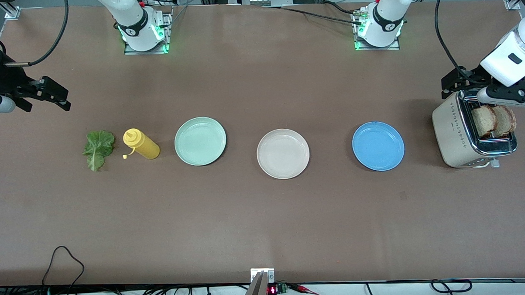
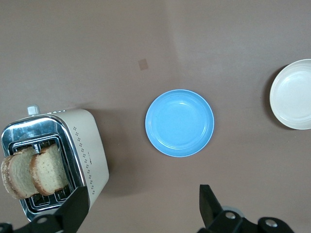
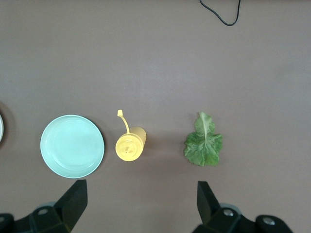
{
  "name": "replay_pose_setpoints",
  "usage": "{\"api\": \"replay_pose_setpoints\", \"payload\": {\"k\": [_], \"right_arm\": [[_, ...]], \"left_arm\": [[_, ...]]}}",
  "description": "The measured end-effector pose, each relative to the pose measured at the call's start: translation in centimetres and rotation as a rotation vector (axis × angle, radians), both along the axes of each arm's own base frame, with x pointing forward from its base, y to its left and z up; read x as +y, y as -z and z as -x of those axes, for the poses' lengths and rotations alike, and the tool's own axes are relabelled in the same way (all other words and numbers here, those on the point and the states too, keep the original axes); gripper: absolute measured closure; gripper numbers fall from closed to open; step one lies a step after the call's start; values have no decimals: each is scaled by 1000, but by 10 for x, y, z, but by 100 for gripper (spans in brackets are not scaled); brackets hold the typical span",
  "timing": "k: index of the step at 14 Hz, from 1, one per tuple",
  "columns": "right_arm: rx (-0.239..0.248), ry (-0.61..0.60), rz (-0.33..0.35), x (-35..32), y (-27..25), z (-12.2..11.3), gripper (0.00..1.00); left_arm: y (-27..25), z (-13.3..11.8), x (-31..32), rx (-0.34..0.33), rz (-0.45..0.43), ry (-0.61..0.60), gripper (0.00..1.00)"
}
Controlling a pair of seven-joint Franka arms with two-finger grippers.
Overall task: Make sandwich in beige plate with both arms
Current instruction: 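Move the left gripper to the bread slices in the toaster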
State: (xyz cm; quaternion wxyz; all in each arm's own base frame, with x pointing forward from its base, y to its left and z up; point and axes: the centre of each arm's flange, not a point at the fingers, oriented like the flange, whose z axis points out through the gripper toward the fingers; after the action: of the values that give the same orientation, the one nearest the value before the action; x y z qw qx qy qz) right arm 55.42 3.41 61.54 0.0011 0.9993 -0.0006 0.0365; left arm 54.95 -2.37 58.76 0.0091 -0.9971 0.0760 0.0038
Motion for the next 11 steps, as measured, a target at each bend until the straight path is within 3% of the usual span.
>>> {"api": "replay_pose_setpoints", "payload": {"k": [7, 11], "right_arm": [[1, 0, 0, 0, 0, 0, 0], [1, 0, 0, 0, 0, 0, 0]], "left_arm": [[1, -1, 2, 4, 0, -5, 0], [7, 1, 3, 42, -2, -10, 0]]}}
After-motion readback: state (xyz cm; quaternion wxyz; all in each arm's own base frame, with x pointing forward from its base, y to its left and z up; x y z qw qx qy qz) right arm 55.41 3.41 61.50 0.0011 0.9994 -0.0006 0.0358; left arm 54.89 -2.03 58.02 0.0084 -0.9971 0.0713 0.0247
